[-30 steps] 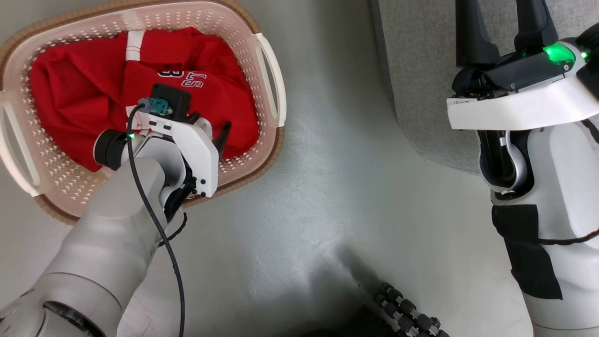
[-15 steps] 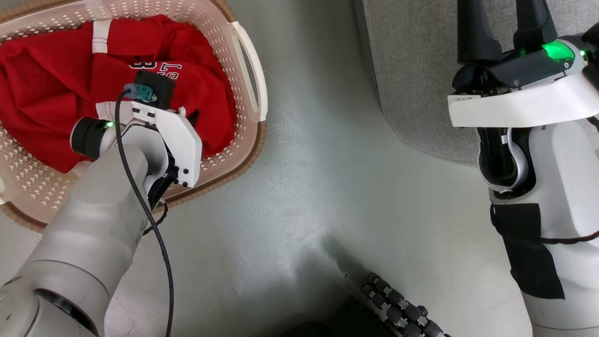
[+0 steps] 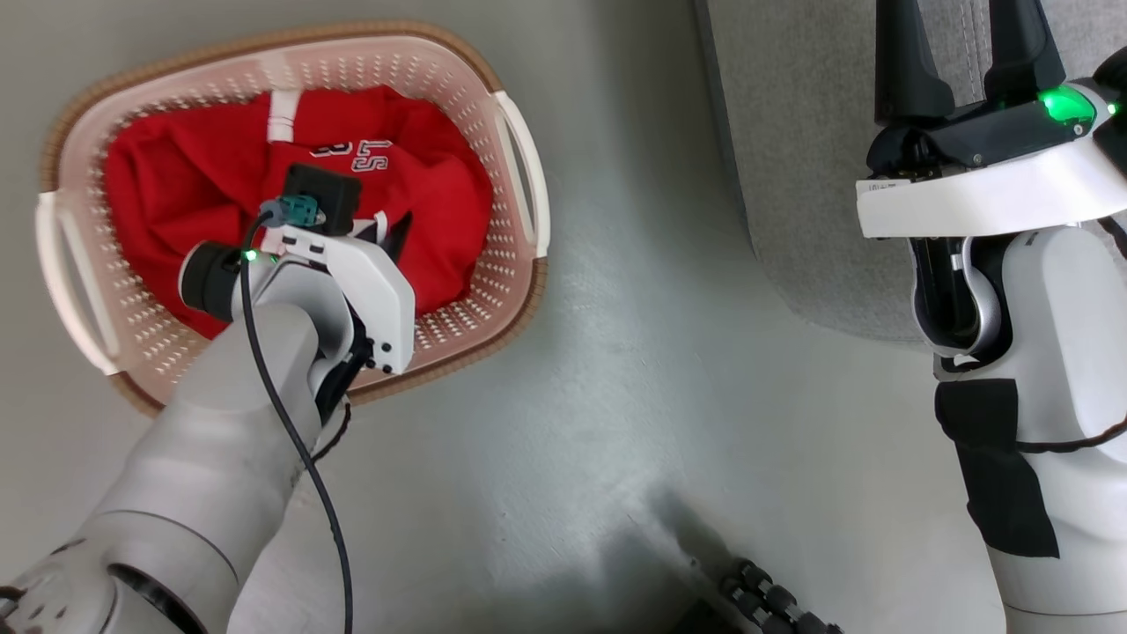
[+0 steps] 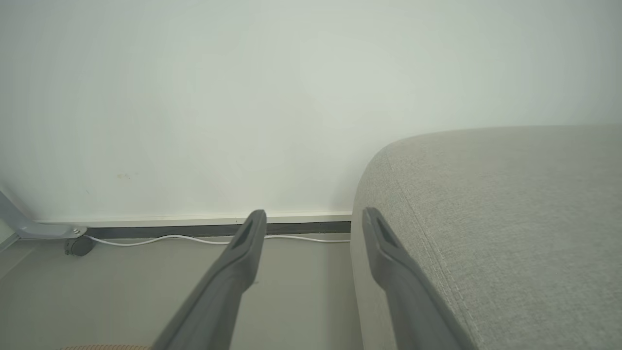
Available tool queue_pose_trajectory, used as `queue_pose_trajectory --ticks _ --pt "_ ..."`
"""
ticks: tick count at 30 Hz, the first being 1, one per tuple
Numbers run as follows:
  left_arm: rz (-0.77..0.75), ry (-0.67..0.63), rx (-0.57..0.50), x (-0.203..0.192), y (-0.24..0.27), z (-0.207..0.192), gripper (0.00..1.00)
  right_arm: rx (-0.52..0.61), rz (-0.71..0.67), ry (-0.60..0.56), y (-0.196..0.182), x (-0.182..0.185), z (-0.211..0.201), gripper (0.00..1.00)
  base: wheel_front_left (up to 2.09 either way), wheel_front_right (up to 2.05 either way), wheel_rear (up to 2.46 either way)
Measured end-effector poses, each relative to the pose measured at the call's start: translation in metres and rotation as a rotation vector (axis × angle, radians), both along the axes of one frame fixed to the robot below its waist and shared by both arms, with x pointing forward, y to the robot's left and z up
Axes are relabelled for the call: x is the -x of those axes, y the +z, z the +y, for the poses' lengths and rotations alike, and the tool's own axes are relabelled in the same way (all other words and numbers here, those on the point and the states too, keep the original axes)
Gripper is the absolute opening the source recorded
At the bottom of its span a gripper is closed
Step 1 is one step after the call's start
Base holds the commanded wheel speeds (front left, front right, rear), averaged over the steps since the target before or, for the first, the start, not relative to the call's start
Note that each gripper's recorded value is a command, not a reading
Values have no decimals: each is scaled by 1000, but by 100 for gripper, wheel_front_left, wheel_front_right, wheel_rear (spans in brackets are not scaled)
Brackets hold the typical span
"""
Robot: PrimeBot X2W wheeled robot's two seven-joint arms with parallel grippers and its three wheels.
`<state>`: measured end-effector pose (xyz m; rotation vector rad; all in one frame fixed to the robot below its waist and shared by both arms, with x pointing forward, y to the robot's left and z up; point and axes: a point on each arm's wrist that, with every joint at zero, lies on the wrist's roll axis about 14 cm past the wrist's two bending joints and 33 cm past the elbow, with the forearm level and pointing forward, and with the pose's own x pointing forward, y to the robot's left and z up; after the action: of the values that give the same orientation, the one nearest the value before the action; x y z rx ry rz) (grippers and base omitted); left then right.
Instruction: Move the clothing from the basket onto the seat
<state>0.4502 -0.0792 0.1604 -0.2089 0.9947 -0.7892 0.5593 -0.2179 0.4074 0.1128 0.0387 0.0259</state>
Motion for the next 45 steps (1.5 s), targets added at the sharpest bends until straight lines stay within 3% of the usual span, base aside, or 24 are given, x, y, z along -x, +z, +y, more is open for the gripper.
queue_pose_trajectory --ticks 26,45 --pt "-317 266 130 -13 174 51 0 -2 -56 11 66 61 25 100 0 0 0" --pt "-643 393 205 15 293 99 0 -27 -94 44 96 120 44 100 0 0 0"
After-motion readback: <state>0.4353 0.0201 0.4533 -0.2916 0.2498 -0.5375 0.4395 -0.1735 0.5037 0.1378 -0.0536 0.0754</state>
